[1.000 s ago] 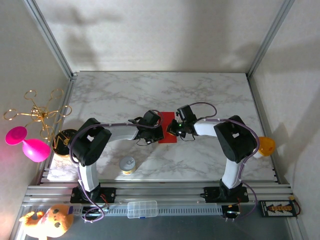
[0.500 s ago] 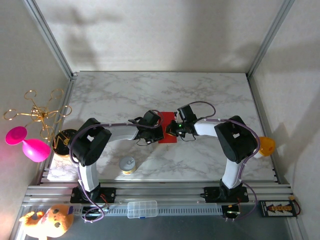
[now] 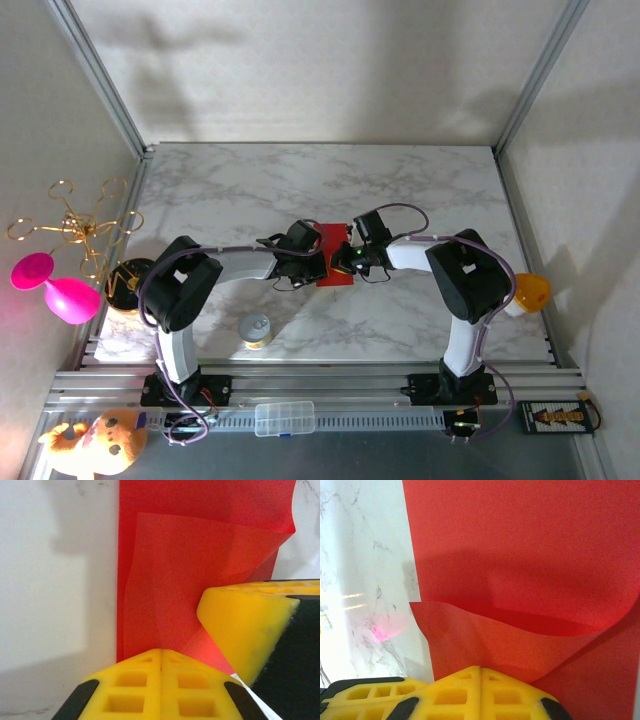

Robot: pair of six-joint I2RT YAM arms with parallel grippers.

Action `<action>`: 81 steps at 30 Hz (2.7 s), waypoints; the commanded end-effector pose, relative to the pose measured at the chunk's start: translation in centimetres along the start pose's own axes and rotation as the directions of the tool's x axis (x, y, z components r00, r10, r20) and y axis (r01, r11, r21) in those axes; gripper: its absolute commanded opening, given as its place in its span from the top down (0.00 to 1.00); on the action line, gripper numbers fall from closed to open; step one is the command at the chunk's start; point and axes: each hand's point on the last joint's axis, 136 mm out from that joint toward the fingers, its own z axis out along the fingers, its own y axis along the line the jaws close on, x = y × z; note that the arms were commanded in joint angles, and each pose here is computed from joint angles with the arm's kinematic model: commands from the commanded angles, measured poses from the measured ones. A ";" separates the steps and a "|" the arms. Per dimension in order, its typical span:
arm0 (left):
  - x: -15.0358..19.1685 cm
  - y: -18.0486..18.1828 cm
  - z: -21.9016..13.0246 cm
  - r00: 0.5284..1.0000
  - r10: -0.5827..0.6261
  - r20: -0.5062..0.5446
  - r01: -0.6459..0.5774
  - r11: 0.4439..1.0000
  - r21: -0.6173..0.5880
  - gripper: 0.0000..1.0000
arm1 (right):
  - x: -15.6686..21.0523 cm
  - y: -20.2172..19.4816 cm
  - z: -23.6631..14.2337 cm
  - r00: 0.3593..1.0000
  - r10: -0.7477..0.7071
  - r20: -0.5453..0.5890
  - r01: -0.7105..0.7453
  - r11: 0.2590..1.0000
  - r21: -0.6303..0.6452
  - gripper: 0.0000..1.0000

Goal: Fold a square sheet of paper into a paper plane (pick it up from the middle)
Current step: Fold the triangle a second time at the center of the table.

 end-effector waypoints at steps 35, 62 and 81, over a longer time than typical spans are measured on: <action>0.7 0.3 -4.8 0.968 0.242 -0.059 -0.244 0.970 -0.023 0.96 | 1.7 -5.9 1.1 0.993 0.117 -0.025 -0.108 0.965 0.239 1.00; 1.4 3.0 -0.2 0.998 0.028 -0.063 -0.031 0.999 -0.042 1.00 | -1.0 -0.8 -0.4 0.998 0.056 0.035 -0.059 0.995 0.079 0.98; 1.5 3.4 0.0 0.998 0.026 -0.062 -0.029 0.998 -0.053 1.00 | 1.3 1.9 0.9 0.998 -0.006 -0.066 0.004 1.000 -0.026 0.92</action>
